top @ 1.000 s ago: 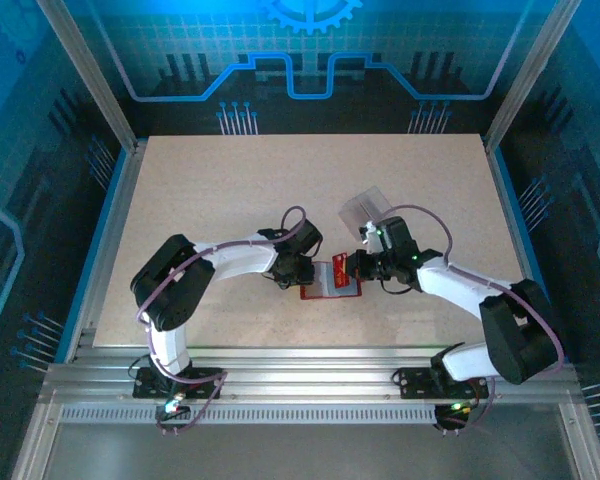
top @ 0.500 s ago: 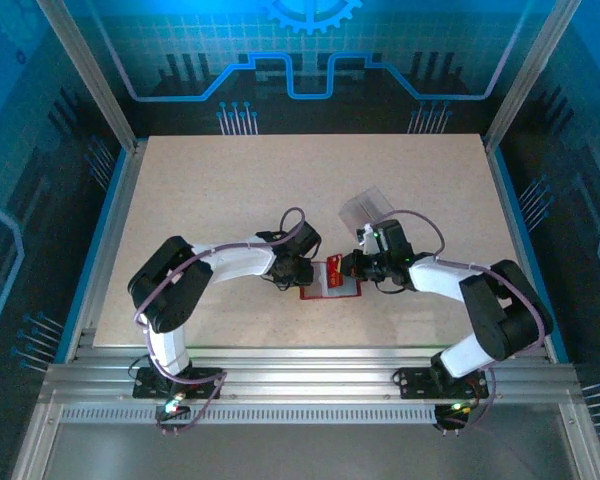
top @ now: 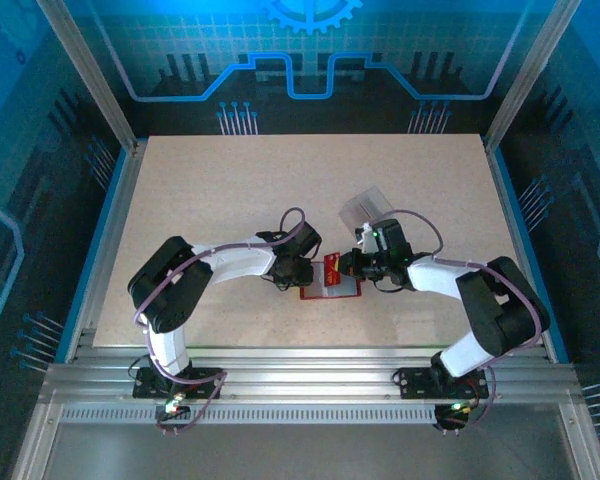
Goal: Put the credit cards into the card holder
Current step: Insert the credit card into the card slot.
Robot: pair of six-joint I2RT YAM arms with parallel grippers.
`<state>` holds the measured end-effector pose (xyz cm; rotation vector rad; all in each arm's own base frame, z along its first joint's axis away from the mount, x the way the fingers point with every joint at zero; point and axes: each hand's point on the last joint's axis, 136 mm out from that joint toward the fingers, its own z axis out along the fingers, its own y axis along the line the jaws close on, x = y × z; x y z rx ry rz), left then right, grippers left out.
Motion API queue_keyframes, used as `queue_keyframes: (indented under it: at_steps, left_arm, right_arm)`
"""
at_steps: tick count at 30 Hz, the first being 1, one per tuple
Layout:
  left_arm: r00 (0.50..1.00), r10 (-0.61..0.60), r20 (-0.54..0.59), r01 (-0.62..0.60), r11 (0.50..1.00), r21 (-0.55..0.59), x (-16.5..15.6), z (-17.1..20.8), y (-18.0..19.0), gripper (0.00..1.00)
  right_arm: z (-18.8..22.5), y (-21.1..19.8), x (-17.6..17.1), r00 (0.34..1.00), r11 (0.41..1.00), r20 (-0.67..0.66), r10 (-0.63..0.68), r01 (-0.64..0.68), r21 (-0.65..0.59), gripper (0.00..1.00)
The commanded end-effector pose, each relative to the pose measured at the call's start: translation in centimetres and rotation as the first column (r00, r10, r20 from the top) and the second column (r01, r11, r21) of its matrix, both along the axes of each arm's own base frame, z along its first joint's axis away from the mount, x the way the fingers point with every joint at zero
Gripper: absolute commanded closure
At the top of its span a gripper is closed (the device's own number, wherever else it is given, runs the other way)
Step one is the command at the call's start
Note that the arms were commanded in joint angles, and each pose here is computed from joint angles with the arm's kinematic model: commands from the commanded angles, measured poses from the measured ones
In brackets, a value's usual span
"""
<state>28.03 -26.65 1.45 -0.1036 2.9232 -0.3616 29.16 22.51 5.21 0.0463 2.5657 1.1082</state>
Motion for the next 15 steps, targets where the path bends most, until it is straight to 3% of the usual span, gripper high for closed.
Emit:
queue_keyframes:
  at_steps: [1, 15]
  left_arm:
    - [0.998, -0.019, -0.06, 0.02, 1.0, 0.021, -1.84, -1.44, 0.11, 0.79]
    - [0.998, -0.018, -0.063, 0.019, 1.0, 0.014, -1.78, -1.43, -0.1, 0.79]
  right_arm:
    - [-0.24, -0.03, 0.1, 1.0, 1.0, -0.014, 0.004, -0.004, 0.02, 0.99]
    - [-1.14, 0.58, -0.12, 0.997, 0.997, -0.078, 0.017, -0.011, 0.081, 1.0]
